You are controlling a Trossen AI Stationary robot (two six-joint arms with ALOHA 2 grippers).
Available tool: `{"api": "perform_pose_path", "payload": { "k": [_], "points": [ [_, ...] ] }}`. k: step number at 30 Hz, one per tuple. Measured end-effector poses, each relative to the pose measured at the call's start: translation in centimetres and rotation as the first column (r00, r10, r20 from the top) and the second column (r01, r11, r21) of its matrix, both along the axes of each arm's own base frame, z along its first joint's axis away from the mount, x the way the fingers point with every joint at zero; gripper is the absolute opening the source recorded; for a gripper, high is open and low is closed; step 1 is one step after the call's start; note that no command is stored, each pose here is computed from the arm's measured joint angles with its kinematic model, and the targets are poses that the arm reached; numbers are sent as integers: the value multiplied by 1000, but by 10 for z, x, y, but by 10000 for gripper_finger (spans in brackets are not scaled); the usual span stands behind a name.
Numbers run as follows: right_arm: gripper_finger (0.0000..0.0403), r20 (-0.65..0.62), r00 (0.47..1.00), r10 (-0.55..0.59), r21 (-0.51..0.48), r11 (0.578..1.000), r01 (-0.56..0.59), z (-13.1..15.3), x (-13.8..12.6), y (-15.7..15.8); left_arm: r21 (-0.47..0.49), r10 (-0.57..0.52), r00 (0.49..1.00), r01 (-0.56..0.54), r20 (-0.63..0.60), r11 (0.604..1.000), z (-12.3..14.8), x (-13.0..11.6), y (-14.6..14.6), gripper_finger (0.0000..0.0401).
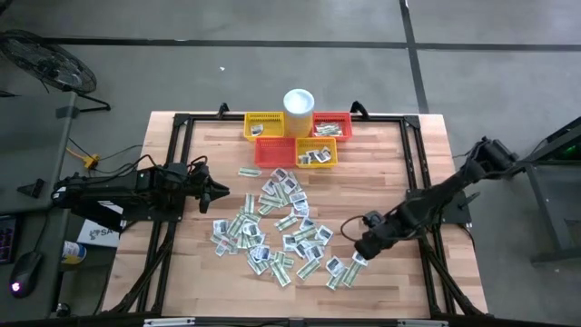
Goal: Pick & Place First Aid Supplies
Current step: Put the black towelette pack into the bottom yellow basket
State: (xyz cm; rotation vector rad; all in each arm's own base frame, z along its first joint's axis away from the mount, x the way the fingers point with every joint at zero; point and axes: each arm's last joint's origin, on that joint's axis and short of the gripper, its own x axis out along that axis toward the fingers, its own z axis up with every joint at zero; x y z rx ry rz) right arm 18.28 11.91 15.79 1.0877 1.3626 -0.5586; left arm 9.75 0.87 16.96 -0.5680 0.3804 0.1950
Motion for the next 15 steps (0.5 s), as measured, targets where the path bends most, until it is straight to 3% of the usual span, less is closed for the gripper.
{"api": "perform_pose_path", "payload": {
  "k": [15],
  "points": [
    [169, -29, 999, -22, -4, 1000, 22, -28, 13, 17, 0, 0, 1000, 0, 0, 1000, 0, 0, 0, 80]
  ]
}}
